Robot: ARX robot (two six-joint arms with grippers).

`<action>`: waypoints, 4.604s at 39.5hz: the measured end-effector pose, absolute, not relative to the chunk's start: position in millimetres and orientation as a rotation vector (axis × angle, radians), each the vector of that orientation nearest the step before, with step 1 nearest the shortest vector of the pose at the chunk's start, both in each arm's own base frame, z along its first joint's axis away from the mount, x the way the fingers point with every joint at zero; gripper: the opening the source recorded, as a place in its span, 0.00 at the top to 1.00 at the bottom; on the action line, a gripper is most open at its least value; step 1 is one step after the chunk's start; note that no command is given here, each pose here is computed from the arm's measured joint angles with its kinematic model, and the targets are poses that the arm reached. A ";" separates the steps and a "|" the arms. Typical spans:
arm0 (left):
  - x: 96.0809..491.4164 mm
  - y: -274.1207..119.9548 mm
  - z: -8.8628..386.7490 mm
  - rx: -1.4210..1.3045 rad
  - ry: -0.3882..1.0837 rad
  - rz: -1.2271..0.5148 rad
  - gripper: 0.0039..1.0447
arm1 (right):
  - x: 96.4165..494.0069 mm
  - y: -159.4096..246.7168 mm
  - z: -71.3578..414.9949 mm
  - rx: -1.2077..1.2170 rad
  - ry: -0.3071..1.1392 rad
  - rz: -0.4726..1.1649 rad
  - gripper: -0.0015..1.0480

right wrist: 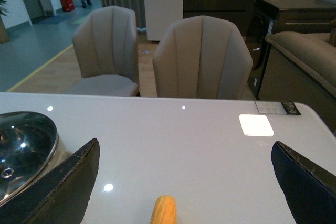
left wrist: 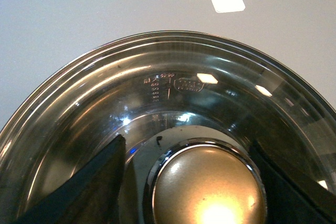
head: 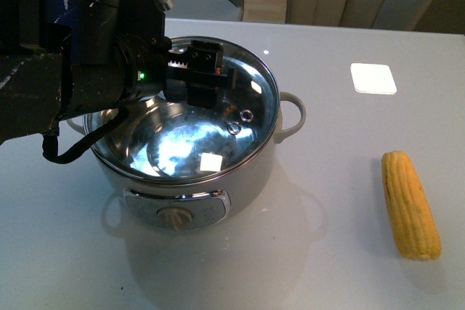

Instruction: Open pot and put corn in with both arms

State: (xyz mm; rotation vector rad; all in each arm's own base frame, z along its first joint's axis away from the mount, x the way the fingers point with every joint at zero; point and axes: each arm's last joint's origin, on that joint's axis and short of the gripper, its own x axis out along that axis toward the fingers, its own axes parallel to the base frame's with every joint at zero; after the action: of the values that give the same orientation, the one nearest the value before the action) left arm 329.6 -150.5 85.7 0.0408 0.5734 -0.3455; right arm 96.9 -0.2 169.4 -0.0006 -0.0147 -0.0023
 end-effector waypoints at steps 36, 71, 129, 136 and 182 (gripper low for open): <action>328.4 -139.4 127.4 0.119 0.564 -0.287 0.58 | 96.9 -0.2 169.4 -0.001 -0.015 -0.002 0.08; 277.3 71.7 113.0 0.030 0.429 0.197 0.58 | 96.9 -0.2 169.4 -0.001 -0.015 -0.002 0.08; 293.1 98.3 -51.3 -0.014 0.519 0.143 0.58 | 96.9 -0.2 169.4 -0.001 -0.015 -0.002 0.08; 292.8 99.6 -51.6 0.003 0.521 0.149 0.40 | 96.9 -0.2 169.4 -0.001 -0.015 -0.002 0.08; 171.6 11.1 214.7 -0.091 0.055 0.015 0.14 | 96.9 -0.2 169.3 -0.001 -0.014 -0.002 0.08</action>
State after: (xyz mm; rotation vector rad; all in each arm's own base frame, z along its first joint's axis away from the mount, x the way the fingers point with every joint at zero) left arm 171.6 11.1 214.7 -0.0914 0.0552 0.0150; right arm 96.9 -0.2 169.3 -0.0006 -0.0143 -0.0023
